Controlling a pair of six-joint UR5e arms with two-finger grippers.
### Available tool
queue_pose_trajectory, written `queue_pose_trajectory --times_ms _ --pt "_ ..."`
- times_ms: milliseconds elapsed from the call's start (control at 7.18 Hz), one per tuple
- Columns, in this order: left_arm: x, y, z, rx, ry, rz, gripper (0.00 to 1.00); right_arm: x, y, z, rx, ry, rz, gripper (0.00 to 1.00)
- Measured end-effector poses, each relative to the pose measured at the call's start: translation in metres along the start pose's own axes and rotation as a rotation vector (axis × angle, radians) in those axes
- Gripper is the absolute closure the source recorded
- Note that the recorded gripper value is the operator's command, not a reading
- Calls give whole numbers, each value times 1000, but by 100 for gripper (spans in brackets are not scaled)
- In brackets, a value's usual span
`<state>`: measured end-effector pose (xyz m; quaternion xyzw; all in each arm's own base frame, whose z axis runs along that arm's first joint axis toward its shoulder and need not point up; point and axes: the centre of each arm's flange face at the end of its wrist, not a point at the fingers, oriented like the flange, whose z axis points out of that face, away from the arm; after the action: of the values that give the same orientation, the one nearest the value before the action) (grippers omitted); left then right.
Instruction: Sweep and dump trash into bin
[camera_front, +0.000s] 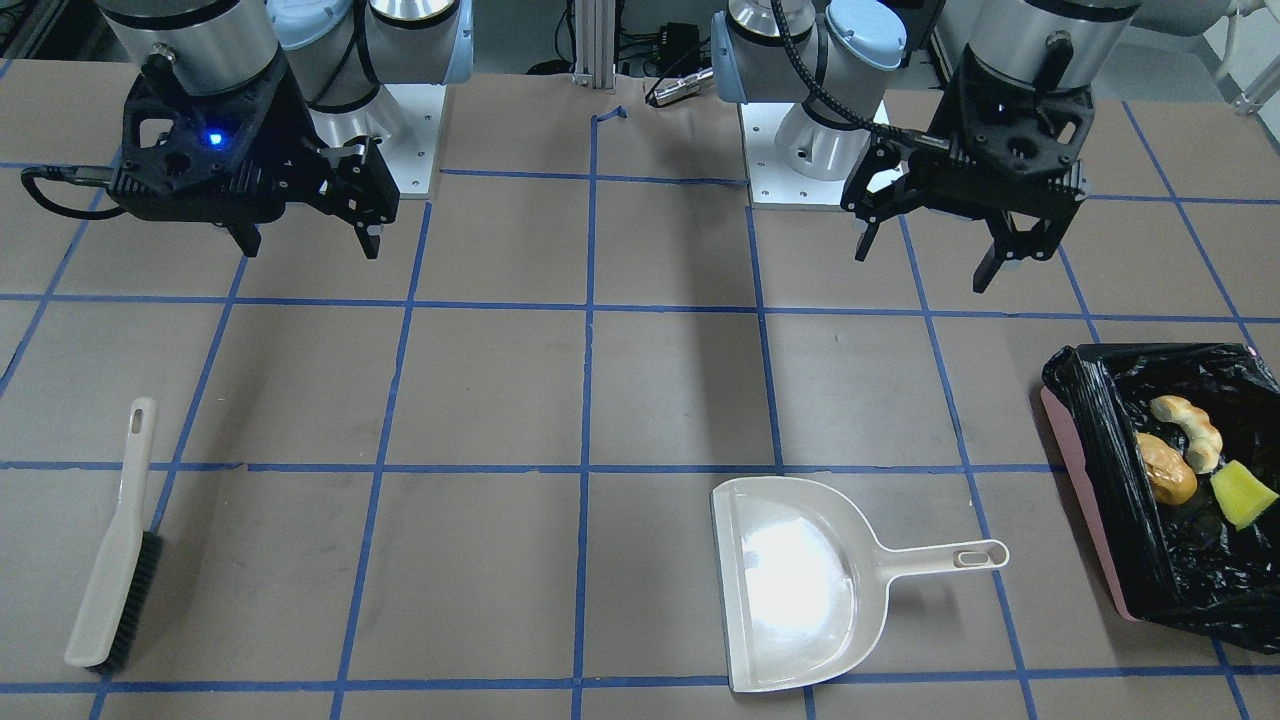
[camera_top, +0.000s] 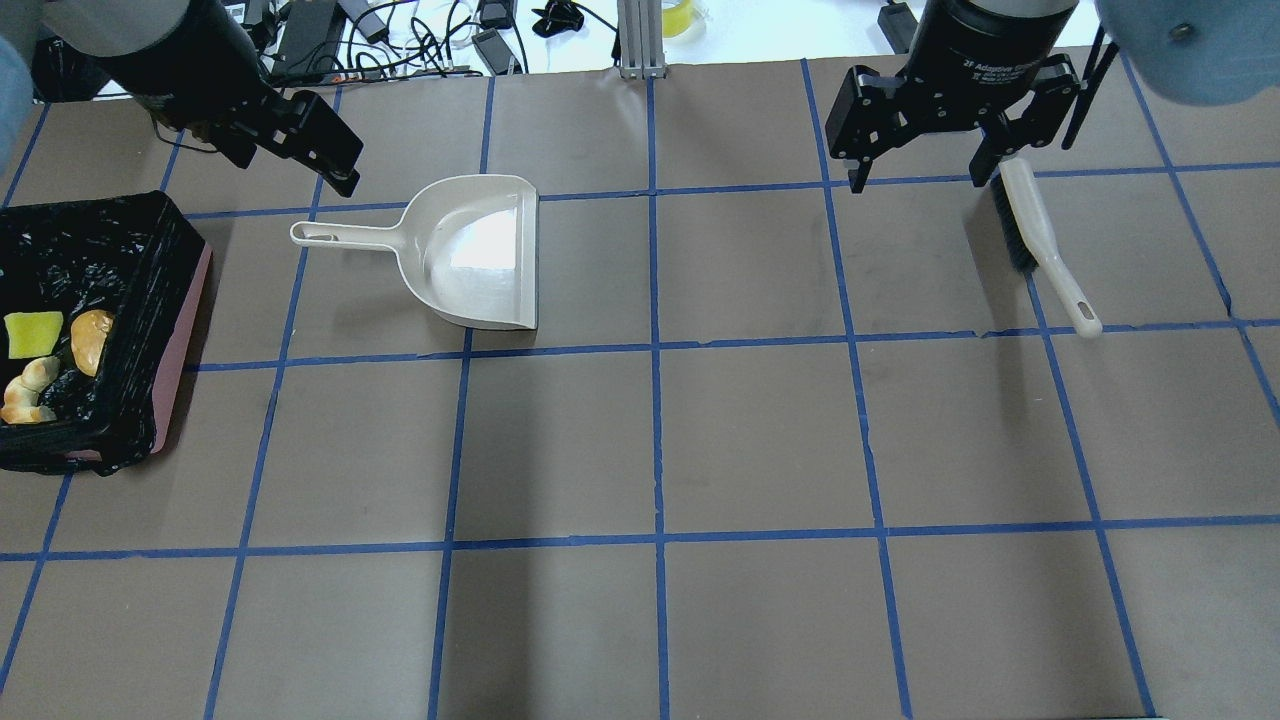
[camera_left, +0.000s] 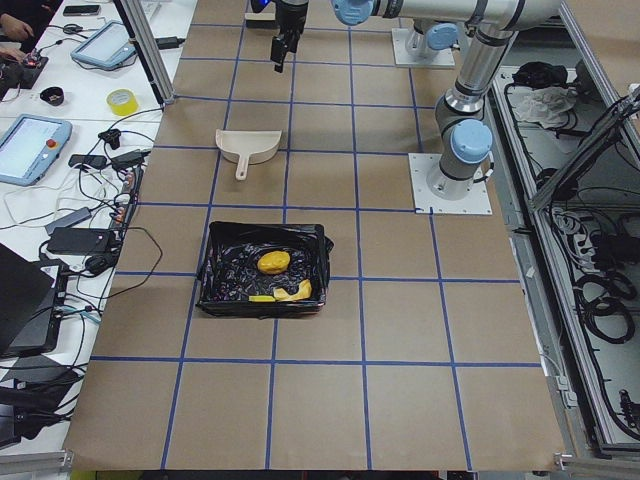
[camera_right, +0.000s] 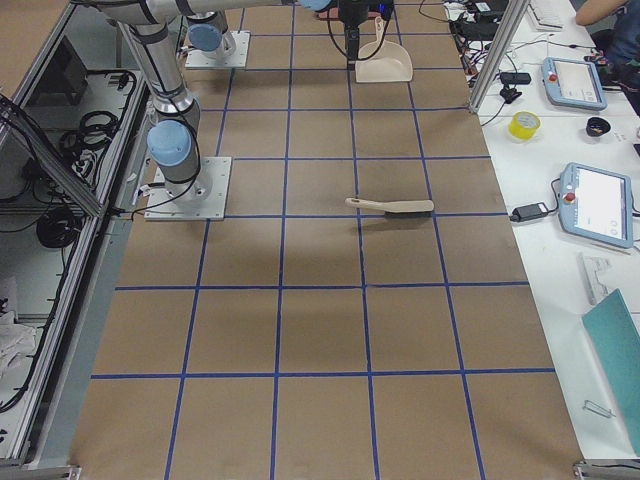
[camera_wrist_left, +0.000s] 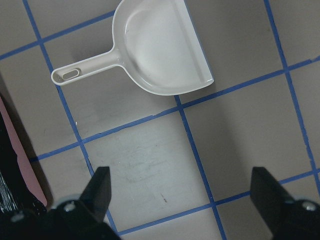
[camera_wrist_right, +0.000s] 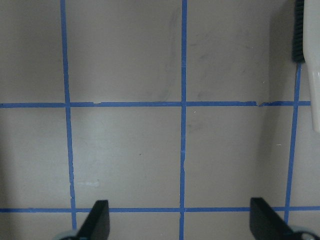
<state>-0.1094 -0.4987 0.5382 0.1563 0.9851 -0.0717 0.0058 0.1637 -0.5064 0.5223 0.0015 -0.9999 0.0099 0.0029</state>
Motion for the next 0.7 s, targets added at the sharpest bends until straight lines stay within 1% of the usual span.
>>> queue_pose_trajectory --times_ms 278,418,557,696 --pt "3 25 -1 -63 -11 -31 0 0 0 0 0 0 0 0" --pt "2 34 1 -85 -8 -48 6 0 0 0 1 1 0 0" --pt "-1 36 -1 -87 -9 -64 9 0 0 0 1 1 0 0" --pt "-3 38 -4 -83 -13 -73 10 0 0 0 2 1 0 0"
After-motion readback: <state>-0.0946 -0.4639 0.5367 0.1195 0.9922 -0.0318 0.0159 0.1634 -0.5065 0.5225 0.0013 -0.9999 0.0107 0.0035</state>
